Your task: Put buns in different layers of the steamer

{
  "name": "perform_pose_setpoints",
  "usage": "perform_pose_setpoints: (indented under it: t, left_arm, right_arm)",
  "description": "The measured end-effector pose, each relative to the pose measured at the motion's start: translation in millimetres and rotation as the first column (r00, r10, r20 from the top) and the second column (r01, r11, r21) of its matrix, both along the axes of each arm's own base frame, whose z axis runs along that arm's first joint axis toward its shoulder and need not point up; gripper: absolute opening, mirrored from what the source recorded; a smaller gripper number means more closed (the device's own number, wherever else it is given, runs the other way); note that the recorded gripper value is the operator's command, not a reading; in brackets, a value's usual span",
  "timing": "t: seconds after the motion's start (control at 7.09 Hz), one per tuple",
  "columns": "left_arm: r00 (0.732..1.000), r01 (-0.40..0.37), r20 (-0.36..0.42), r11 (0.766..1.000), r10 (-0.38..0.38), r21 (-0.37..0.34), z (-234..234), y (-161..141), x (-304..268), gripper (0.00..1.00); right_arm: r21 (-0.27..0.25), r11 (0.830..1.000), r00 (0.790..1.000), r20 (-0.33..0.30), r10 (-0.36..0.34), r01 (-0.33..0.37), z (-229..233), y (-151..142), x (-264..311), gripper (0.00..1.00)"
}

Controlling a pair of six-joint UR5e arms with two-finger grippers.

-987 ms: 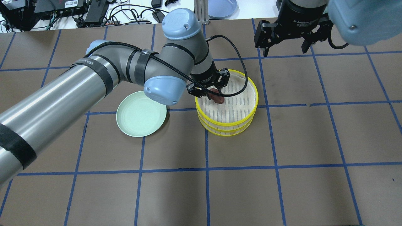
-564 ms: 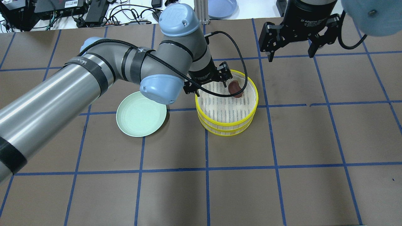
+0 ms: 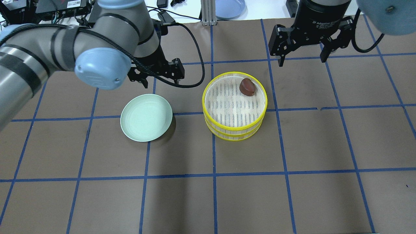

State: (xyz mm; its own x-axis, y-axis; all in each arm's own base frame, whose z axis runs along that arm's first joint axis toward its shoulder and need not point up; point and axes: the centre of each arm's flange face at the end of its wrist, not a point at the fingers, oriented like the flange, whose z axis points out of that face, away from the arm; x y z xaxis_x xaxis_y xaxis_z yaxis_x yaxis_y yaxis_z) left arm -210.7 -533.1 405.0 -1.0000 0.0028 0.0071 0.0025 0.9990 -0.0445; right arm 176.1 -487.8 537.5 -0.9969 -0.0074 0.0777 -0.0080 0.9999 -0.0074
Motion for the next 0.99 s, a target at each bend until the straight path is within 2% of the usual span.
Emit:
perform_pose_setpoints:
  t: [0.42,0.71,0.99]
  left_arm:
    - [0.999,-0.053,0.009,0.996,0.054,-0.071,67.1,13.5,54.9,1.00]
    - [0.997,-0.081,0.008,0.995,0.081,-0.061,98.9,23.2,71.1,1.00]
    - [0.996,-0.088,0.001,0.994,0.088,-0.059,105.8,22.8,75.0,1.00]
  right_arm:
    - [0.006,1.000,1.000,0.002,0.002,-0.002,-5.3,-0.5,0.9,1.00]
    - [0.007,1.000,1.000,0.002,0.002,-0.002,-5.9,-0.5,1.0,1.00]
    - [0.009,1.000,1.000,0.002,0.003,-0.003,-6.4,-0.3,1.3,1.00]
